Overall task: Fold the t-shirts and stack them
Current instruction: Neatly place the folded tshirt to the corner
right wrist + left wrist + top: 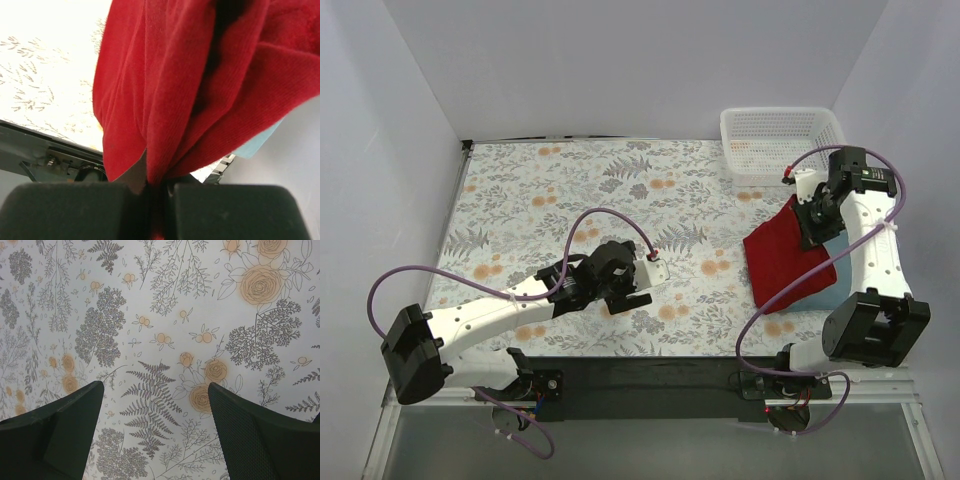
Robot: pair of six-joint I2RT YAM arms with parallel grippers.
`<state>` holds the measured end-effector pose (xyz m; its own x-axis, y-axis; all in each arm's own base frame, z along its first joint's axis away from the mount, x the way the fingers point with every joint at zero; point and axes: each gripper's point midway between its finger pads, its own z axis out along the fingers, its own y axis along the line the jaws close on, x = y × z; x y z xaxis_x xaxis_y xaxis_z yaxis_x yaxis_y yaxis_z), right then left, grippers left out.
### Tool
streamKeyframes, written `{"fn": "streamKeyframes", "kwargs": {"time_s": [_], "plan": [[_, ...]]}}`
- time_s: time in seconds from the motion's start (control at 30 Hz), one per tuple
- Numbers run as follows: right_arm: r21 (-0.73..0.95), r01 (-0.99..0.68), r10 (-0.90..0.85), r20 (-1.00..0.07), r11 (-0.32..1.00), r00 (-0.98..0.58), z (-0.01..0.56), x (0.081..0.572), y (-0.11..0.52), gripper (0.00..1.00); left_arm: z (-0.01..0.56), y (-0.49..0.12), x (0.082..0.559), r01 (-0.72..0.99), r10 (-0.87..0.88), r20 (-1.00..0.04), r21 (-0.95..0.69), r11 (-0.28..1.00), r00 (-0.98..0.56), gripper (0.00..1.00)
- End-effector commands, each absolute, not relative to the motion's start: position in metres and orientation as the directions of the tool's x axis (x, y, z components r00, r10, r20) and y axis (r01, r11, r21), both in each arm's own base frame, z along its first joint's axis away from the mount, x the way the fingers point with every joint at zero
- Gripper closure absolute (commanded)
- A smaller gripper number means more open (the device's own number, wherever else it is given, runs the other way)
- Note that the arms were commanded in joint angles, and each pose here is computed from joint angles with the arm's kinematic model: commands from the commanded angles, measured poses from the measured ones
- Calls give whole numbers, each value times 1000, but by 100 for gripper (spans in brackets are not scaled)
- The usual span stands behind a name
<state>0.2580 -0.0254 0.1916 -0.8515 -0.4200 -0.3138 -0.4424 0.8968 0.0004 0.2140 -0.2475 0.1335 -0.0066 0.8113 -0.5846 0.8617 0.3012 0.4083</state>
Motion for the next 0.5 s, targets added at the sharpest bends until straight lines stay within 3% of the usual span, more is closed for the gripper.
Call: {"fn": "streamKeyframes", "kwargs": {"time_s": [0.0, 0.47], "plan": [[-19, -445, -424, -347, 895, -837, 200, 268, -37, 99, 145, -246, 219, 844, 795, -607, 426, 324, 1, 15], [-78, -447, -447, -328, 891, -832, 173, 283, -82, 99, 141, -248, 222, 858, 805, -592, 397, 328, -34, 15]]}}
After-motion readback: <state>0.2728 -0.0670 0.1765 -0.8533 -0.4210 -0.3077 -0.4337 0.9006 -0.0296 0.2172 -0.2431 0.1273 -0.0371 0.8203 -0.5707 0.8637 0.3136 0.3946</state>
